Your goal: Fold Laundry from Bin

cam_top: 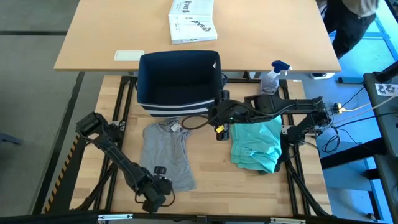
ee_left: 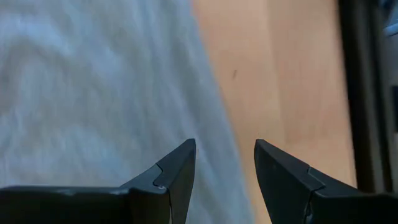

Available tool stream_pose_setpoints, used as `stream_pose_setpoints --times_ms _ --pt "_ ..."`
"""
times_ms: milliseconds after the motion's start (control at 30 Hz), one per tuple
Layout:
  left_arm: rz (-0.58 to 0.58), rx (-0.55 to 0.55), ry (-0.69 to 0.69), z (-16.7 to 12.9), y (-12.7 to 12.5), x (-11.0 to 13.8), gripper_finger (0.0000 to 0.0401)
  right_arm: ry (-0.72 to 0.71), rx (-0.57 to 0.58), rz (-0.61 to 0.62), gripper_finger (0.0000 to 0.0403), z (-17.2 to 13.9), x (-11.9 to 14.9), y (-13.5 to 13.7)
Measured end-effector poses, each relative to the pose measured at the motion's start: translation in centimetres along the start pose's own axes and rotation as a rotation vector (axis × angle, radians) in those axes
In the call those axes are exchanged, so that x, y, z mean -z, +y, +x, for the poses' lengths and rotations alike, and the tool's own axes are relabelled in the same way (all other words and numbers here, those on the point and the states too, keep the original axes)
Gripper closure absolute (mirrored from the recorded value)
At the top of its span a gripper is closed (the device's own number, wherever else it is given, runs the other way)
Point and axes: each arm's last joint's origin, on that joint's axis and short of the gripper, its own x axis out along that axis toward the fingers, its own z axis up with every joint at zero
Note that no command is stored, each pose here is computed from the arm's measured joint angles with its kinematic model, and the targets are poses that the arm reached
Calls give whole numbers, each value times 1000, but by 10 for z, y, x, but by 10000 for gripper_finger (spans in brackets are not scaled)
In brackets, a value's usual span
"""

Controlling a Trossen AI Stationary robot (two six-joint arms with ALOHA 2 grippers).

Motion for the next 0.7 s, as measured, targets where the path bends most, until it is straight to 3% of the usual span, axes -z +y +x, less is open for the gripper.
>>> stream_pose_setpoints --times_ms 100,433,700 --pt "-75 -29 36 -1 2 3 243 1 9 4 146 0 0 0" --pt "-95 -27 54 -25 -7 -14 243 9 15 34 146 8 0 3" --pt "-119 -101 20 -11 -13 -11 243 54 -20 29 146 24 8 11"
